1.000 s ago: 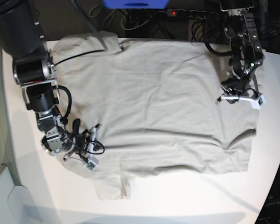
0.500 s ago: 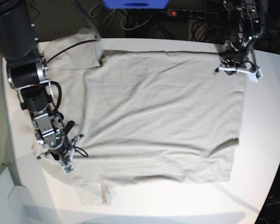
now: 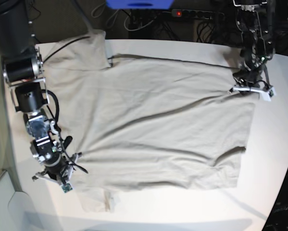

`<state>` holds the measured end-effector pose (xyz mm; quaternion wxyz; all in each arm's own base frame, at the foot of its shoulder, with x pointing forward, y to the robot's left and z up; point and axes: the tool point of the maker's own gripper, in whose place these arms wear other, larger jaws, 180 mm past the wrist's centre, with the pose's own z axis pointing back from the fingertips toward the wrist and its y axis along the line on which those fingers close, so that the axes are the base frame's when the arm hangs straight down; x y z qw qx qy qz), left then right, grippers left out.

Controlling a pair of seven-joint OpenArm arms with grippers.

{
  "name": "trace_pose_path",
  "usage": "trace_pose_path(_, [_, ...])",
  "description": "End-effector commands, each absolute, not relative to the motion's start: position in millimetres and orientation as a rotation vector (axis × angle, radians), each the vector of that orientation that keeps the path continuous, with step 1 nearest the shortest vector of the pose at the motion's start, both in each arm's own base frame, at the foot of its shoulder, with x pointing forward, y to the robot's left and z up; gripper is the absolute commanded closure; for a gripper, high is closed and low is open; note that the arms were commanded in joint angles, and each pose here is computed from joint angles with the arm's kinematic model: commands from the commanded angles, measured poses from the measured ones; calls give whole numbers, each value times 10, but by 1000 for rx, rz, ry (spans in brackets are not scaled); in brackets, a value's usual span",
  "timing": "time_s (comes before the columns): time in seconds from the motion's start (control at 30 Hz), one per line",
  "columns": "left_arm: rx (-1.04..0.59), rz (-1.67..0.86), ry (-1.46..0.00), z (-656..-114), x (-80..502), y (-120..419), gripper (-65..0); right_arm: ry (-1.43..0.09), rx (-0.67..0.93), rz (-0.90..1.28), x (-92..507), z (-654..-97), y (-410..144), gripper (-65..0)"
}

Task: Layout the t-shirt on the table in an organized manner, then fold the t-shirt properly
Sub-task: 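Pull the shirt hem corners apart with both grippers, then grasp the shirt's shoulder corners with both grippers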

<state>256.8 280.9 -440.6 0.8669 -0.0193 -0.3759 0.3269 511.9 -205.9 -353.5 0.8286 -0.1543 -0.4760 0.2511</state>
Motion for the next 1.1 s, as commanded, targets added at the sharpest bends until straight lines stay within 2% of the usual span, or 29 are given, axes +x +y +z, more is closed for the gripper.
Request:
trace_pose_path(0.0, [-16,698,-695,-4566,2385,2815,-1,-1089,-347,524,5242,-3236,-2049,-12])
trace_pose_path(0.27, [-57,674,-755,-4333,2508,2690,-1,-1043,-347,545,4817,-3366,-1970,-12])
trace_pose_path(0.63, [-116,665,-705,-4279,2299,2409,-1,-824,-129,526,4331,-3543,-2119,-15])
trace_pose_path(0.87, [-116,643,-760,-4084,2363,2424,-1,-771,-167,596,4058,-3400,-2018,-17])
trace_pose_path(0.97, [-124,620,-819,-3868,2446,2404,-1,-784,-205,603,3978,-3235,-1948,-52])
trace_pose_path(1.07, [-134,600,-872,-3679,2518,2375,-5,-820,-234,607,3901,-3052,-1867,-133])
